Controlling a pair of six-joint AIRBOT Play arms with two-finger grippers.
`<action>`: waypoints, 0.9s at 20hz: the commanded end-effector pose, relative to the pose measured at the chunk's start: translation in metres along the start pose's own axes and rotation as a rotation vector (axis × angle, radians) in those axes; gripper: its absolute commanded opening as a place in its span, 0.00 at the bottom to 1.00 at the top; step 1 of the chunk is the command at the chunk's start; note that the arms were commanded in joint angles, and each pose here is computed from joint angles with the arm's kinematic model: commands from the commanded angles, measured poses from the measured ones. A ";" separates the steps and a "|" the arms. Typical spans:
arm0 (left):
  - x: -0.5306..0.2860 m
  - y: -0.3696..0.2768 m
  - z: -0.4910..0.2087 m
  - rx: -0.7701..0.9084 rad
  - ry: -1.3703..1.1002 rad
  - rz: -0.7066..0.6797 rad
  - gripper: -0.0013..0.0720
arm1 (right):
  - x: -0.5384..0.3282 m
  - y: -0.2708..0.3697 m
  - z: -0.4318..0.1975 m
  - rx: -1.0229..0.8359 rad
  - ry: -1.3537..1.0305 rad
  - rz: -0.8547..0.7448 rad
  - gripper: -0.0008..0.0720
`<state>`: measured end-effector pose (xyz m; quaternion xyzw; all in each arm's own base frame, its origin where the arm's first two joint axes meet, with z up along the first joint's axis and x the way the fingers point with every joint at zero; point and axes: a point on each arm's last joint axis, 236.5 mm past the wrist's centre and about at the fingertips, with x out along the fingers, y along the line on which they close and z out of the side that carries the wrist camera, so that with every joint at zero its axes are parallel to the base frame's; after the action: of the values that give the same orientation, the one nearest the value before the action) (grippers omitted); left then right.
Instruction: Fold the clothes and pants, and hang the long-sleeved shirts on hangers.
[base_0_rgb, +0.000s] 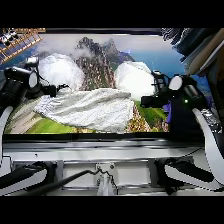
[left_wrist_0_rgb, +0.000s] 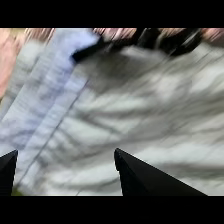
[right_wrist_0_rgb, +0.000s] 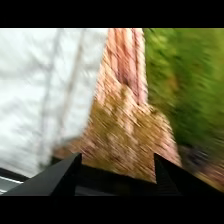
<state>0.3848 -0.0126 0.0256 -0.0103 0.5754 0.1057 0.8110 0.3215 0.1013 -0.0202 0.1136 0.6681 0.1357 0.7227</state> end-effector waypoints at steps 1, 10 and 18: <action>-0.026 -0.049 0.046 -0.086 -0.168 -0.229 0.90 | 0.006 0.006 0.013 0.203 -0.107 0.299 0.82; -0.054 -0.101 0.069 -0.109 -0.269 -0.469 0.90 | 0.061 0.019 0.001 0.409 -0.115 0.505 0.90; -0.053 -0.101 0.068 -0.063 -0.276 -0.463 0.90 | 0.121 0.104 0.004 0.425 -0.026 0.579 0.87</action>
<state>0.4496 -0.1091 0.0873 -0.1657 0.4398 -0.0547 0.8810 0.3212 0.2084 -0.0877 0.4450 0.6173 0.1933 0.6193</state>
